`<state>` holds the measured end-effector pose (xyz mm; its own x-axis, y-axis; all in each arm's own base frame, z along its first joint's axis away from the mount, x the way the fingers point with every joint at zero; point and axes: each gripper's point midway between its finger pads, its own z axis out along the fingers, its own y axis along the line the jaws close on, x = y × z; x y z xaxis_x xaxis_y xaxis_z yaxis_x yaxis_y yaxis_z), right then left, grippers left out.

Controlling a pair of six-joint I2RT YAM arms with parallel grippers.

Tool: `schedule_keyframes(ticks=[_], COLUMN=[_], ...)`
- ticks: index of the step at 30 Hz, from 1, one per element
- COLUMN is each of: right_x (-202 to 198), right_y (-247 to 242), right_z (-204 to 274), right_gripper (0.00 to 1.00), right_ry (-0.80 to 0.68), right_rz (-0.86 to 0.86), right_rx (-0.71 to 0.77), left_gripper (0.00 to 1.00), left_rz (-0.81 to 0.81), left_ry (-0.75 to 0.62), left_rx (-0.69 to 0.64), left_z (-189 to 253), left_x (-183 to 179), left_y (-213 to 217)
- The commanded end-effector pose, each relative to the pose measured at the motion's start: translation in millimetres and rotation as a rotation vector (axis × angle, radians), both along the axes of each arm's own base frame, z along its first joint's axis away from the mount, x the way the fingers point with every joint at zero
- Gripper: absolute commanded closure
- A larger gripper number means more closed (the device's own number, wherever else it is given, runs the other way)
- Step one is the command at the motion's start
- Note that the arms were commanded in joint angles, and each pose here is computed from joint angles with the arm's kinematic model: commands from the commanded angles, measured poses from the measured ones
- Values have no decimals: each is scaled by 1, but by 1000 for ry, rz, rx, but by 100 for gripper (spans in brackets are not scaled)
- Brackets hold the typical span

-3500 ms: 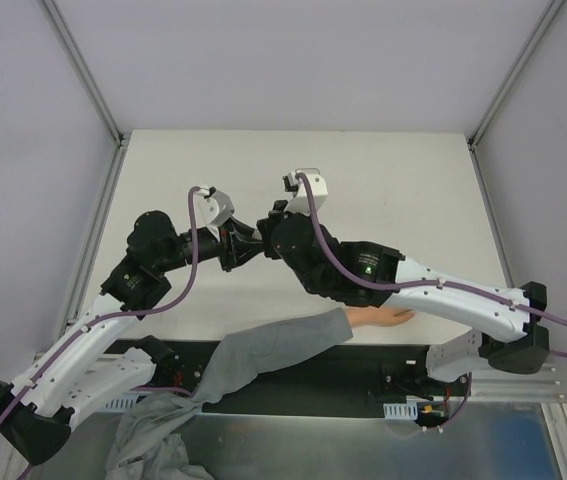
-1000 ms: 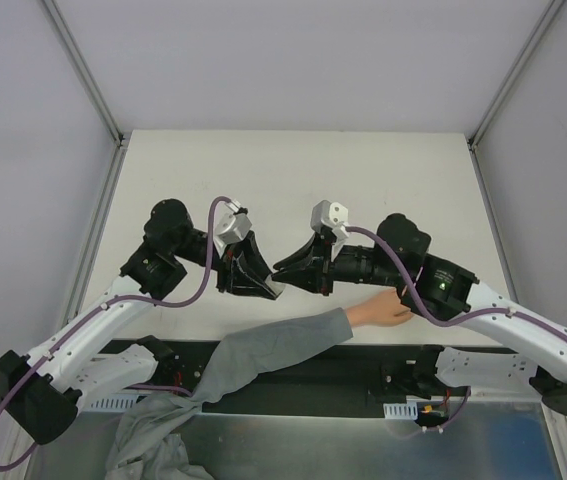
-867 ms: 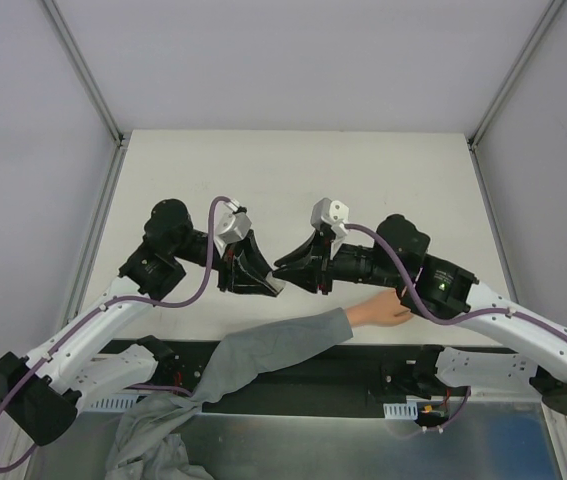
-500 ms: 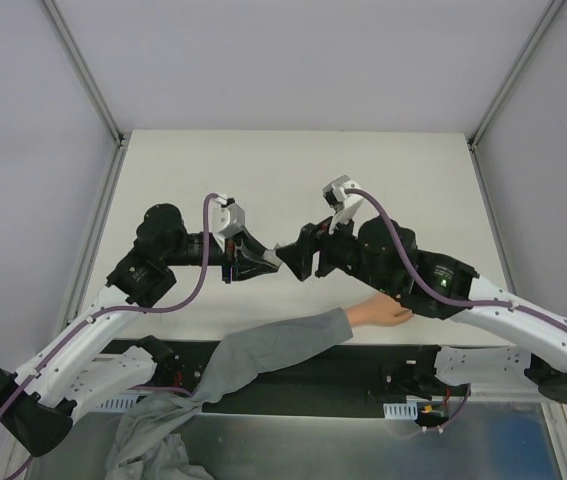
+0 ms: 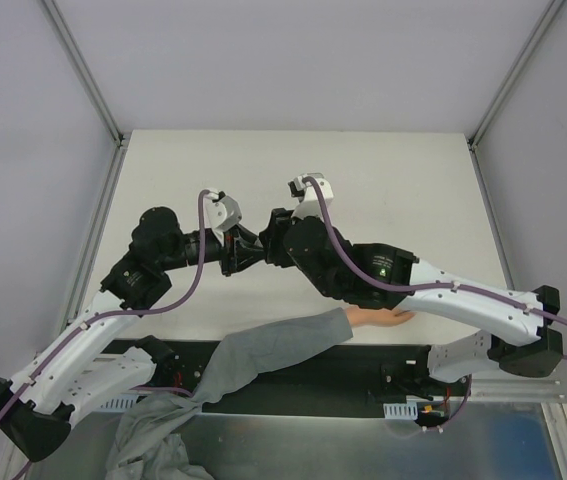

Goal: Paint the nails

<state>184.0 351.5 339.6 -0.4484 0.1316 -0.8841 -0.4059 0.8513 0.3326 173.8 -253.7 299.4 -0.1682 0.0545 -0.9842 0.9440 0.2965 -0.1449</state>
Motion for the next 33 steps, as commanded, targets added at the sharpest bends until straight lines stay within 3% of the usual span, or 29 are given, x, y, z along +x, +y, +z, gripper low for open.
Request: schedule_keyframes(ticks=[1,3,7,11,14,15,16,18,22,23,24,27,29,33], right_x=[6,6,5,-9,-69,-95,-92,-97,-93,-87,-83,-62,-55,-42], right_y=[-4,-6,-12,-10,10,10,9,7,6,4,1,-16,-28,-48], right_z=[28,25,24,21,-1,-4,-12,-12,1,7,11,24,24,37], right_gripper=[62,69,99,100,100,100,100,100,99,95,74,47,40,26], right_ry=[-18,-18,-44,-156,-299,-322,-285,-249,-256,-261,-258,-193,-137,-97], right_rz=[-75,-78,-57,182,817,1020,1023,1080,1020,973,941,747,648,459], right_rx=[100,98,102,34,14,50,34,28,54,55,58,52,62,146], left_gripper=[100,100,100,100,100,100,100,100,100,100,100,100,100,100], left_rz=[12,0,-85,-217,-552,-755,-804,-814,-748,-732,-711,-553,-451,-396], left_ry=[-96,-98,-107,-113,-47,-67,32,-21,10,11,5,-20,-31,-32], left_rx=[-47,-51,-66,-80,-103,-122,-115,-135,-114,-114,-115,-101,-78,-65], left_z=[29,31,36,39,46,51,49,51,44,42,41,33,29,26], left_x=[-1,-4,-18,-39,-90,-113,-121,-124,-112,-109,-106,-83,-67,-57], left_y=[3,3,-1,-5,-5,1,4,4,-3,-4,-6,-13,-15,-16])
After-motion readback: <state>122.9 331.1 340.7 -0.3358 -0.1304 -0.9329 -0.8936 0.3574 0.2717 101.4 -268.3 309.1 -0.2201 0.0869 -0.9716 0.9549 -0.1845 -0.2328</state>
